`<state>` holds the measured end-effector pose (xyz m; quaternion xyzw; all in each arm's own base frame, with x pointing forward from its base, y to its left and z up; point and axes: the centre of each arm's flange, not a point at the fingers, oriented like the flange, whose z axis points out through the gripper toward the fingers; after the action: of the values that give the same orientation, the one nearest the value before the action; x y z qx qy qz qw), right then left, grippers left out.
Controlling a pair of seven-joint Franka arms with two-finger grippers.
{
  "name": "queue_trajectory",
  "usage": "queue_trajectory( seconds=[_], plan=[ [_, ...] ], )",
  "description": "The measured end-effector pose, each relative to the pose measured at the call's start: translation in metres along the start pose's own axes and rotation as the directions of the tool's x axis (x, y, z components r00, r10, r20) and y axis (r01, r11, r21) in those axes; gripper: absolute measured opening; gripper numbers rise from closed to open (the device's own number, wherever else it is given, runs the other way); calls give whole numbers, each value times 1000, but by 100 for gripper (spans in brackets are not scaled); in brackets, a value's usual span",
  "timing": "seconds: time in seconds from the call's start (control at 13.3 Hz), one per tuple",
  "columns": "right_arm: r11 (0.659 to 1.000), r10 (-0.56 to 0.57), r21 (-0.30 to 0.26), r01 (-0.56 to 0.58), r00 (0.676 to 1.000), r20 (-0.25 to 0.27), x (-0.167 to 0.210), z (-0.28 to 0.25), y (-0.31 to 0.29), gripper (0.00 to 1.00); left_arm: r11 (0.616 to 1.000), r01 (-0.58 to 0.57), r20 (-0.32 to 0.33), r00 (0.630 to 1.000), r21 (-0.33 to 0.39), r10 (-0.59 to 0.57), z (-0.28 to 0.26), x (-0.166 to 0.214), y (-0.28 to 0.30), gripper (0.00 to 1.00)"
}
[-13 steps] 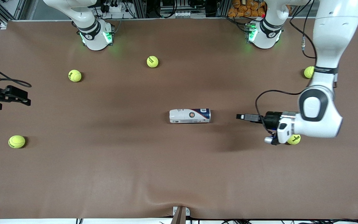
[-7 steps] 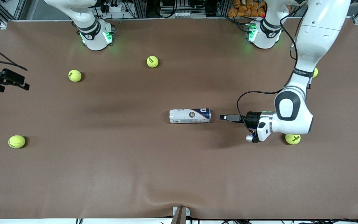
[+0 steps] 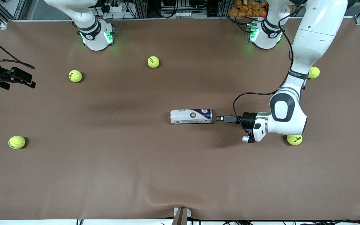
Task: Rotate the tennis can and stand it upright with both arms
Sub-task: 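Grasp the open end of the can with the left gripper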
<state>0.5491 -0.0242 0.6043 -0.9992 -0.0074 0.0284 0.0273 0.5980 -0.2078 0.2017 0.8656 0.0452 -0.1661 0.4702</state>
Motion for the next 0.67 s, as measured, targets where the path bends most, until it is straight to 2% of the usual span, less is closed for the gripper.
queue_trajectory(
  seconds=[0.3, 0.67],
  plan=[
    [1000, 2, -2, -2, 1000, 7, -2, -1, 1, 100, 999, -4, -18, 1000, -40, 4, 15, -1, -16, 100],
    [1000, 2, -3, -2, 1000, 8, -2, 0, 1, 100, 999, 11, -10, 1000, -43, -11, 44, -10, -14, 100]
  ],
)
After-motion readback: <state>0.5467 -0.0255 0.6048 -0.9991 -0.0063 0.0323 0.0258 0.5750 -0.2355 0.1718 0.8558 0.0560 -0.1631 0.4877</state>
